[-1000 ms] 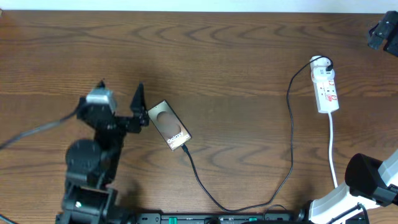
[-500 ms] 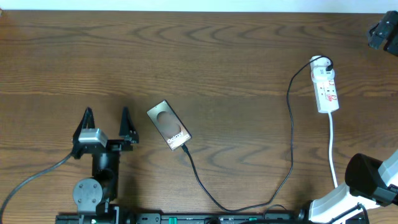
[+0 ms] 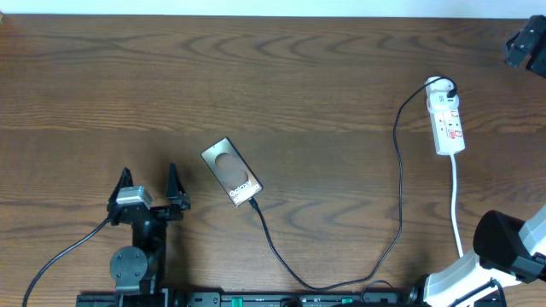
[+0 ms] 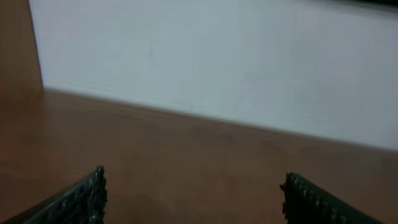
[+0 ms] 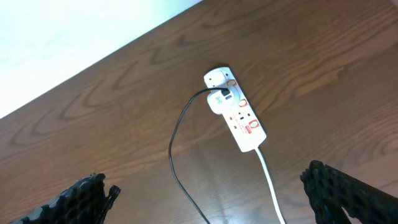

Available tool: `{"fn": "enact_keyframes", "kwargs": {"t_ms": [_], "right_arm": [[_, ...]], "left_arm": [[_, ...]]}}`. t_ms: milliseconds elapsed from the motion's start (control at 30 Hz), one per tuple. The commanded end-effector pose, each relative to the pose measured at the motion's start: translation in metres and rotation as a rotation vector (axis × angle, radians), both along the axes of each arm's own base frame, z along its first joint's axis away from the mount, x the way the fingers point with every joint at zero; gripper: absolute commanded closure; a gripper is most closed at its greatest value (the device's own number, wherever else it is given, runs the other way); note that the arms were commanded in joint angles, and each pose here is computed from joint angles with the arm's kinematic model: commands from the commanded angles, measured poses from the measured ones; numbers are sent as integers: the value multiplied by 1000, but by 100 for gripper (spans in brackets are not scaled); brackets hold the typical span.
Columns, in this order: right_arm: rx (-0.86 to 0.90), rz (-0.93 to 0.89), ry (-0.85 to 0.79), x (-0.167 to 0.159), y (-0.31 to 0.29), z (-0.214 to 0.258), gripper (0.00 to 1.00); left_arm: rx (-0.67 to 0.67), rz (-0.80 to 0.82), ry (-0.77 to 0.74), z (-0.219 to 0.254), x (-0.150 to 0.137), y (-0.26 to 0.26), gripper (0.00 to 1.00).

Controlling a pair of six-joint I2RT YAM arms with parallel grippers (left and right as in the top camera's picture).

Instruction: Plug charger to phone and switch on socket

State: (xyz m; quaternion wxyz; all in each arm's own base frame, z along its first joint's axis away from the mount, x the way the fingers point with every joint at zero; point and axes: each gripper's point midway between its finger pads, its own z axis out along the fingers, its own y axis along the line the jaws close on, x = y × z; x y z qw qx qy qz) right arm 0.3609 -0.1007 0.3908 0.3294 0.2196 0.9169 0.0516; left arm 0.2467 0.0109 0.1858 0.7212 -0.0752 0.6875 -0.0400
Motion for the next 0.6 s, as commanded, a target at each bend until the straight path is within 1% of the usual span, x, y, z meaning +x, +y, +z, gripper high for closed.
{"fn": "enact_keyframes", "kwargs": {"t_ms": [0, 67, 300, 400, 567], "right_arm": [[11, -2, -4, 0, 2, 1, 1], [11, -2, -4, 0, 2, 1, 1], [11, -2, -4, 0, 2, 1, 1], [11, -2, -4, 0, 2, 1, 1], [11, -2, -4, 0, 2, 1, 1]], "left_arm": [[11, -4, 106, -27, -1, 0, 13], [8, -4, 200, -49, -3, 0, 13], [58, -3, 202, -49, -3, 1, 13], [117, -40, 201, -49, -3, -5, 13], [137, -44, 201, -49, -3, -6, 13]]}}
